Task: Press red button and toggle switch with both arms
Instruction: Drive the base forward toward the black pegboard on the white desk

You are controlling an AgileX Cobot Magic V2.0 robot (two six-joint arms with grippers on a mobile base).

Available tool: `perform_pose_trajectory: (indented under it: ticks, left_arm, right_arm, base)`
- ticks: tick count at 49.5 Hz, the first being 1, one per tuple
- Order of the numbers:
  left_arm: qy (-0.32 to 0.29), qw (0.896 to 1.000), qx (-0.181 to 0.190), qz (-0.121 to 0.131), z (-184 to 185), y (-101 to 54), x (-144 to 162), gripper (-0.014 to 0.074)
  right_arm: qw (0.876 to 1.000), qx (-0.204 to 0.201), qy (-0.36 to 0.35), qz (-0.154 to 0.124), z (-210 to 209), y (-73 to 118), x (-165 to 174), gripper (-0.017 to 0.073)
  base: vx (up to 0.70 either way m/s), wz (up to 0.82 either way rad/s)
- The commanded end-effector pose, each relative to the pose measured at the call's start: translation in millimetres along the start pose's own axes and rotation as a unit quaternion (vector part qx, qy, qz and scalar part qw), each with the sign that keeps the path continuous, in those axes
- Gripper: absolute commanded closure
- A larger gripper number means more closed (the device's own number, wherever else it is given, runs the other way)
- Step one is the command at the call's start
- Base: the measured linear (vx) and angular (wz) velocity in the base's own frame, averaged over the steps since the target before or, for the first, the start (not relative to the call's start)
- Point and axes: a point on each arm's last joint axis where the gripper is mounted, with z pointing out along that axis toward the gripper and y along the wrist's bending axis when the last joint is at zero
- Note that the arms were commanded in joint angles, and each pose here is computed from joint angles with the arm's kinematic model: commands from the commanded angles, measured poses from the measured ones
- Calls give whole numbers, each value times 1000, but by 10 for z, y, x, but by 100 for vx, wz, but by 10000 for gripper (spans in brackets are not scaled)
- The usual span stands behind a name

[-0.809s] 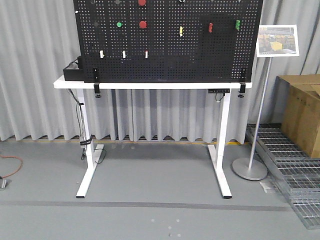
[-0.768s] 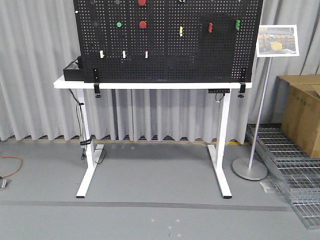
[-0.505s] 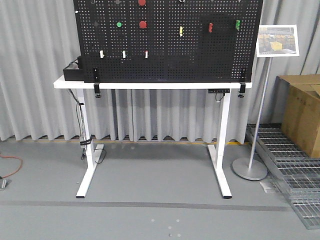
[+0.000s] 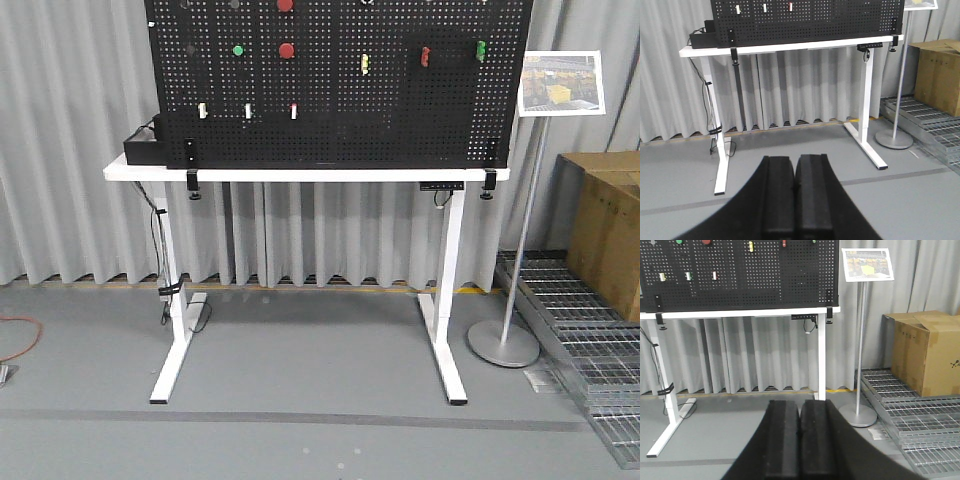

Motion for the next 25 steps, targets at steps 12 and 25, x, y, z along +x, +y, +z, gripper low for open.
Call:
perform_pose_trajectory:
  ticks: [12, 25]
  left_arm:
    - [-26, 1000, -2, -8, 11, 3, 38, 591]
    - [-26, 1000, -2, -8, 11, 3, 38, 591]
  right_arm:
    - [999, 1, -44, -10, -12, 0, -50, 562]
    - [999, 1, -44, -10, -12, 0, -50, 562]
  base:
    - [27, -8]
    - [42, 3]
